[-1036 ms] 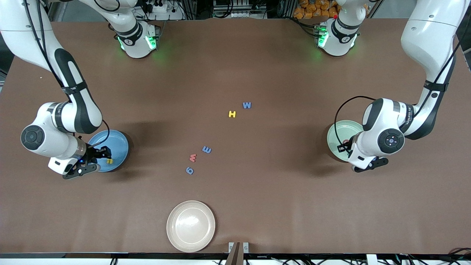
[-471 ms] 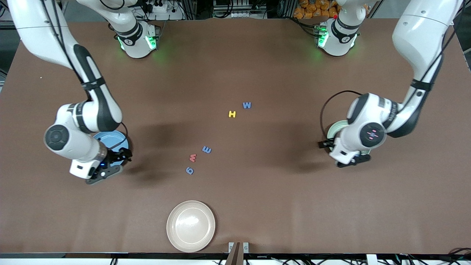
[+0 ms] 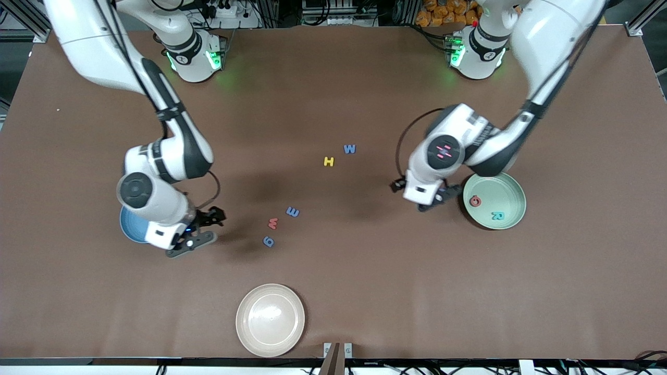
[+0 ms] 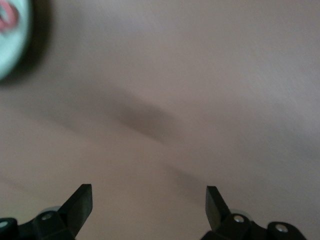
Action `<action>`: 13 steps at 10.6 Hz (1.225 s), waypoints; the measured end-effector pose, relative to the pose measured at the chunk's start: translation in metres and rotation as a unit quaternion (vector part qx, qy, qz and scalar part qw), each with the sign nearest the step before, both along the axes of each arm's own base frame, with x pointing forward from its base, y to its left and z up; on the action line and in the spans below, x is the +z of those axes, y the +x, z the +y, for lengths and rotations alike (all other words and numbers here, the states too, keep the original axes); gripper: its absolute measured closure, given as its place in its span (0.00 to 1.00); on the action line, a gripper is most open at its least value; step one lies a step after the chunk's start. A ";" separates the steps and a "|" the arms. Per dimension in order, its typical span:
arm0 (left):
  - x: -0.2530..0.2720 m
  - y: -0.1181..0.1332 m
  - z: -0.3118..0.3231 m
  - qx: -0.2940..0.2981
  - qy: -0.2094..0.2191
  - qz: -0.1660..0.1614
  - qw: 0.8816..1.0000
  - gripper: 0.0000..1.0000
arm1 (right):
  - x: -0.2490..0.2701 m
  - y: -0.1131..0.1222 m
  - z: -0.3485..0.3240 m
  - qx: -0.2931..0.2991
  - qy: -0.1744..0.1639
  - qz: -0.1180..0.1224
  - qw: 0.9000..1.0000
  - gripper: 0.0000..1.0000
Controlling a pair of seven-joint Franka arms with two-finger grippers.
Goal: Sort upper and lower case letters into plates
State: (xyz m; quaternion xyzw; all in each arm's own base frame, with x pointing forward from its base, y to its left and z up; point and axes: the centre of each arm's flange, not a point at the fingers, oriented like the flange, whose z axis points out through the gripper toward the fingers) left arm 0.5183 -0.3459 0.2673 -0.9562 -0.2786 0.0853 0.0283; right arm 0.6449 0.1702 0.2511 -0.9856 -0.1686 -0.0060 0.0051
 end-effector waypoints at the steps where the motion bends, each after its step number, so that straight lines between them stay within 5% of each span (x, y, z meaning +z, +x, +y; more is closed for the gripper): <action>1: -0.009 -0.018 -0.031 0.047 -0.004 -0.004 0.999 0.00 | -0.006 -0.006 0.018 -0.041 0.000 0.005 0.999 0.00; 5: -0.036 -0.076 -0.107 0.226 0.004 0.006 0.974 0.00 | -0.029 -0.030 0.101 -0.203 -0.004 0.015 0.979 0.00; 9: -0.044 -0.112 -0.137 0.354 0.014 0.006 0.935 0.00 | -0.045 -0.027 0.133 -0.281 -0.001 0.014 0.960 0.00; 13: -0.080 -0.156 -0.144 0.402 0.032 -0.072 0.912 0.00 | -0.064 -0.017 0.137 -0.295 0.000 0.015 0.955 0.00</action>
